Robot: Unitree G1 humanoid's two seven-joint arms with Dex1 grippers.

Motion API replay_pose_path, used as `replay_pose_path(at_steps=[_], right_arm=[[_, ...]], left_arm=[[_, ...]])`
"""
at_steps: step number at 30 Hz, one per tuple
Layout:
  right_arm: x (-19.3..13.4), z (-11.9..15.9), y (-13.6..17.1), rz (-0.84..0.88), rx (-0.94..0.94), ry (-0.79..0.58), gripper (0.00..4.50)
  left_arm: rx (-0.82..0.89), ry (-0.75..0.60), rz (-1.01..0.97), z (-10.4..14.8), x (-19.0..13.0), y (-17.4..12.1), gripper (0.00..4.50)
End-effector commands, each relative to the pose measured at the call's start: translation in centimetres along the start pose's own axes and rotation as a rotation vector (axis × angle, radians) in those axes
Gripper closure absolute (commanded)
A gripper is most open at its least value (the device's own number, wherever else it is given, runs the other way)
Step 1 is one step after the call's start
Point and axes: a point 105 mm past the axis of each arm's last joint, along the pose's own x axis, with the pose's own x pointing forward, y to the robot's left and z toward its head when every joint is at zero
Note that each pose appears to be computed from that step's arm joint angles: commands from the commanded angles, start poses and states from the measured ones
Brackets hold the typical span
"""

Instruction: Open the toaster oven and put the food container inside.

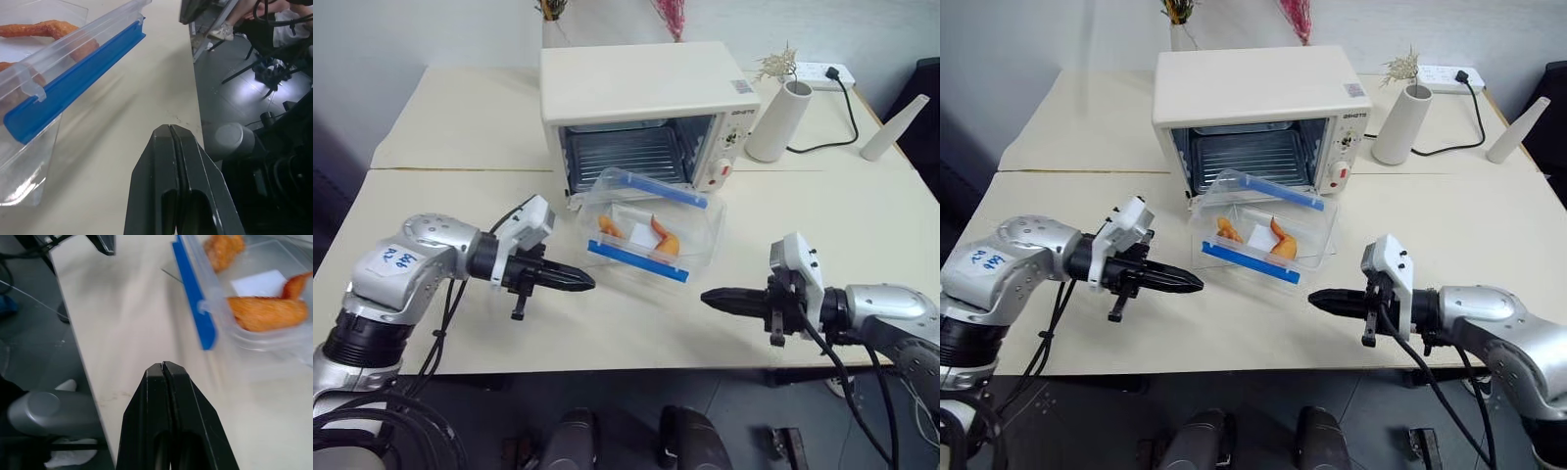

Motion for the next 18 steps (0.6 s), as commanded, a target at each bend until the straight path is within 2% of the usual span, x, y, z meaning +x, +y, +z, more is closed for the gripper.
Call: replay_pose_path(at_steps=[1,10,14,18], right_arm=[[0.4,0.7,-1.5,-0.005,-0.058,-0.018,4.46],[1.6,2.4,-5.6,-0.079,-0.132,-0.055,4.46],[1.8,2.4,-5.6,-0.076,-0.144,-0.057,4.46],[1.2,2.0,-4.5,-0.039,-0.142,-0.037,4.46]], left_arm=[[0.047,-0.013,0.028,0.7,0.1,0.6,4.50],[0.049,-0.051,0.072,1.0,0.8,1.1,4.50],[0.049,-0.058,0.089,0.9,1.0,1.4,4.50],[0.047,-0.062,0.107,1.0,0.9,1.8,4.50]])
